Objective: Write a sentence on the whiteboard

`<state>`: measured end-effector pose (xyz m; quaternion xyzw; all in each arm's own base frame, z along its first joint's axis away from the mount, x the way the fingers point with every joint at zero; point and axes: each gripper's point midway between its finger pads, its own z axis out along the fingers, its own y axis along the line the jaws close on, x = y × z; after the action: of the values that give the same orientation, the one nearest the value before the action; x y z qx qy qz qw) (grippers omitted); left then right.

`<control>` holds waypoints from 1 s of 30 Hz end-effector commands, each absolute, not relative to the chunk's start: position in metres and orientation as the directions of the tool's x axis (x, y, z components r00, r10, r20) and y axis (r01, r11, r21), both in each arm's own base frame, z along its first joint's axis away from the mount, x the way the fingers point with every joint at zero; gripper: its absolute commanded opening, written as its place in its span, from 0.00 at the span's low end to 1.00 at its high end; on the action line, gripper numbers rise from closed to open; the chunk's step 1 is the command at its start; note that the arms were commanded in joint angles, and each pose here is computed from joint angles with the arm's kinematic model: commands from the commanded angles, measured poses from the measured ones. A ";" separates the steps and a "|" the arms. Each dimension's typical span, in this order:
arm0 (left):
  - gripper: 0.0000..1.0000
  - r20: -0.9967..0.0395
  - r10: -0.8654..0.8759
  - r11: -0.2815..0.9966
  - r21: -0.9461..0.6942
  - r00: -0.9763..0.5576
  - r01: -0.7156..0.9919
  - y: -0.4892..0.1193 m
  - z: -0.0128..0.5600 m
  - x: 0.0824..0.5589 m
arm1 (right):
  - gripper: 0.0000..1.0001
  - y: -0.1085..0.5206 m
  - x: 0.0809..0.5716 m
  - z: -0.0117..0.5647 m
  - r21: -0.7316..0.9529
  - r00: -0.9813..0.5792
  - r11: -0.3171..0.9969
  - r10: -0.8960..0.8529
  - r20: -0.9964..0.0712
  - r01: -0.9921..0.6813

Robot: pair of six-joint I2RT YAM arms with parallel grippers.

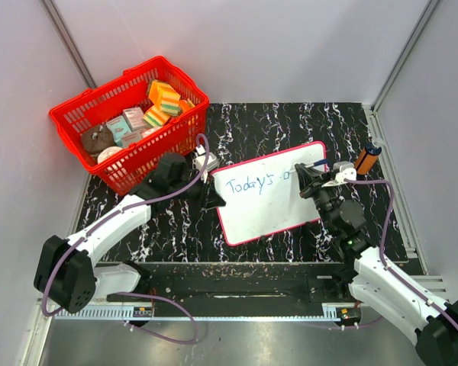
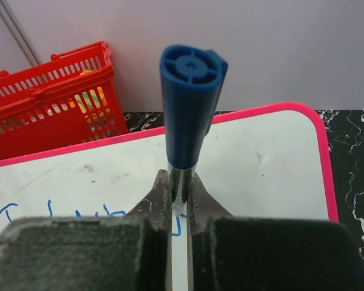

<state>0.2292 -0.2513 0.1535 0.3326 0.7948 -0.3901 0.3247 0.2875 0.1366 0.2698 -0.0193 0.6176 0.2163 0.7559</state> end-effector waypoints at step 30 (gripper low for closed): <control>0.00 -0.661 0.555 0.647 -0.037 -0.504 0.761 -0.185 0.075 0.255 | 0.00 0.124 0.282 0.251 0.251 0.125 0.919 0.299 -0.946 -0.303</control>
<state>0.2291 -0.2527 0.1537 0.3346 0.7939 -0.3886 0.3267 0.2800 0.1321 0.2570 -0.0180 0.6239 0.2165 0.7507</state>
